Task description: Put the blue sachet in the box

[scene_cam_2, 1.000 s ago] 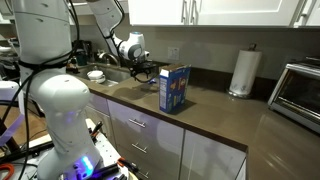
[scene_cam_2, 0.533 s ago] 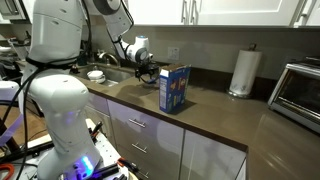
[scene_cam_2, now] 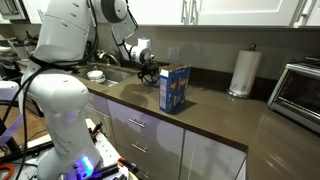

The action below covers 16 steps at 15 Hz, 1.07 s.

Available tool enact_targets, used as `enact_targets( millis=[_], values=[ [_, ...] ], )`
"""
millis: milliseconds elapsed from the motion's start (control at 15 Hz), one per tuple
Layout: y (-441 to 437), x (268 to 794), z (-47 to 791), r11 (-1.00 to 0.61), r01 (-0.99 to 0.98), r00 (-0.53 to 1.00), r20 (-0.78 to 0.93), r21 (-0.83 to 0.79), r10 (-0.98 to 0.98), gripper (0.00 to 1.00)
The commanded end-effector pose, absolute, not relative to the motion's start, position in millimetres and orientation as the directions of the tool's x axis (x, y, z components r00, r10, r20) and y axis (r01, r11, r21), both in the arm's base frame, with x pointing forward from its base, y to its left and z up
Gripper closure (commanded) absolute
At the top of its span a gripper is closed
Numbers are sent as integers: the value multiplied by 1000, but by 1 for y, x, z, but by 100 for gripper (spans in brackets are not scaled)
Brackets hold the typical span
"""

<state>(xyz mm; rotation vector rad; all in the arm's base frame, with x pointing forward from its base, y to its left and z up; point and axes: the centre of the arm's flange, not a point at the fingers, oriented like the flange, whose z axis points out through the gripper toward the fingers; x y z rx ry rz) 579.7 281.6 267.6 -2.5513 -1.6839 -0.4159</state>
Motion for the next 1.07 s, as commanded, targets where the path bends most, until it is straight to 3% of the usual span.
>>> enact_targets(
  millis=[0, 67, 267, 600, 733, 1000],
  values=[
    [283, 592, 264, -403, 909, 371, 233, 107, 899, 36],
    [283, 592, 263, -401, 910, 368, 232, 110, 900, 35],
    [283, 592, 262, -394, 912, 361, 228, 118, 904, 60],
    [284, 583, 265, -379, 917, 347, 220, 126, 912, 92],
    [284, 577, 266, -375, 920, 344, 216, 119, 914, 99],
    [284, 556, 267, -366, 924, 339, 210, 109, 917, 98]
  ],
)
